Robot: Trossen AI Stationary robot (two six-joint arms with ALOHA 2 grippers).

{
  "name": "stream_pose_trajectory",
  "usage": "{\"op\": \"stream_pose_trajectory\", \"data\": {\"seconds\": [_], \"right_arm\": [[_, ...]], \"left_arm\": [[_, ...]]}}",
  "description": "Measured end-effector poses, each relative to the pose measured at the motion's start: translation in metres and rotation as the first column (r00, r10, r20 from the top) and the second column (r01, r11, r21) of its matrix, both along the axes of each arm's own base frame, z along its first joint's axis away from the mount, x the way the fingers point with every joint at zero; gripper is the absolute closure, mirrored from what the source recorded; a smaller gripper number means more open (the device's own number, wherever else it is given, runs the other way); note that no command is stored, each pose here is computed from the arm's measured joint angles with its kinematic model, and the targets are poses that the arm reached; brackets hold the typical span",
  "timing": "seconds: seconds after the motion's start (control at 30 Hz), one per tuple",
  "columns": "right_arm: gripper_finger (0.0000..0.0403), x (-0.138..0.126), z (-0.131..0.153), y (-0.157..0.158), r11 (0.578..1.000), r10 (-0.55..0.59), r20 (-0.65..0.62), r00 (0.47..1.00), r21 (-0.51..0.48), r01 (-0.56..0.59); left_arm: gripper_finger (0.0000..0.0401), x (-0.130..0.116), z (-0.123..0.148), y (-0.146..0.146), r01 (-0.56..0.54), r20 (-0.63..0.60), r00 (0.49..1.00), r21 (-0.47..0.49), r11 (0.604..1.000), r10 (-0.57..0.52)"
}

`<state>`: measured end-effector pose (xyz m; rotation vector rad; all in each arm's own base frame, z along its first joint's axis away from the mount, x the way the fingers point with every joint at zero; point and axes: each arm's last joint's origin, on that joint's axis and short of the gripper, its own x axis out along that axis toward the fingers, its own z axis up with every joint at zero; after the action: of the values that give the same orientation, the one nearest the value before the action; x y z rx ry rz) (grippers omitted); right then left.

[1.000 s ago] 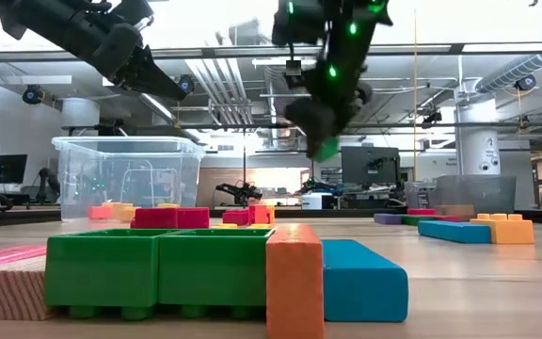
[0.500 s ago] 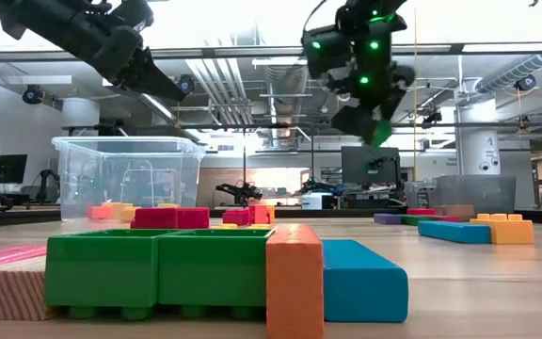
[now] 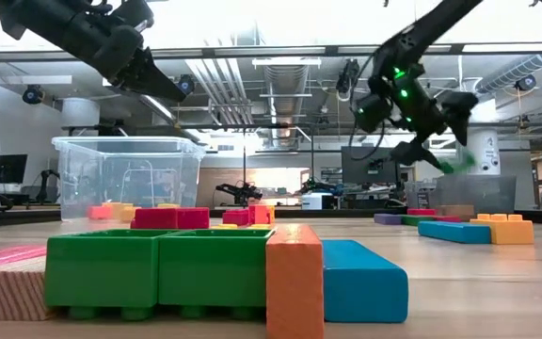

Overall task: Sort blocks by size
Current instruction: Put the green rectangular wooden block into the black bin, then put the orange rectangular wooden block into the black bin

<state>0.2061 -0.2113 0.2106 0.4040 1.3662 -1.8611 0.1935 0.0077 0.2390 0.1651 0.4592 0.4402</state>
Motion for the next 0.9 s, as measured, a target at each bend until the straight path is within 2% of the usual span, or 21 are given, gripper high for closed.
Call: {"op": "stream_pose_trajectory", "data": {"seconds": [0.13,0.27,0.47,0.6,0.73,0.9], "right_arm": [[0.0044,0.001,0.001,0.0,1.0,0.029,-0.011,1.0,-0.006,-0.029],[0.0037,0.012,0.007,0.009,0.996,0.086,0.006,0.996,-0.025,-0.085],[0.0036,0.053,0.01,0.053,0.951,0.305,0.073,0.95,-0.084,-0.299],[0.0035,0.079,0.015,0.103,0.874,0.47,0.082,0.879,-0.178,-0.451],[0.0035,0.098,0.016,0.161,0.767,0.622,0.098,0.777,-0.276,-0.579],[0.0035,0.112,0.017,0.225,0.613,0.78,0.137,0.611,-0.364,-0.701]], "left_arm": [[0.0204,0.0,0.0,0.0,-0.002,0.0,1.0,-0.003,1.0,0.002],[0.0204,0.0,0.0,0.0,-0.002,0.0,1.0,-0.004,1.0,0.002],[0.0204,0.0,-0.001,0.0,-0.038,0.028,0.999,-0.082,0.996,0.04],[0.0204,-0.003,-0.007,-0.002,-0.071,0.009,0.997,-0.199,0.977,0.074],[0.0204,-0.004,-0.011,-0.015,0.008,0.004,1.0,-0.331,0.944,-0.007],[0.0204,-0.007,-0.01,-0.043,0.122,0.039,0.992,-0.399,0.909,-0.116]]}}
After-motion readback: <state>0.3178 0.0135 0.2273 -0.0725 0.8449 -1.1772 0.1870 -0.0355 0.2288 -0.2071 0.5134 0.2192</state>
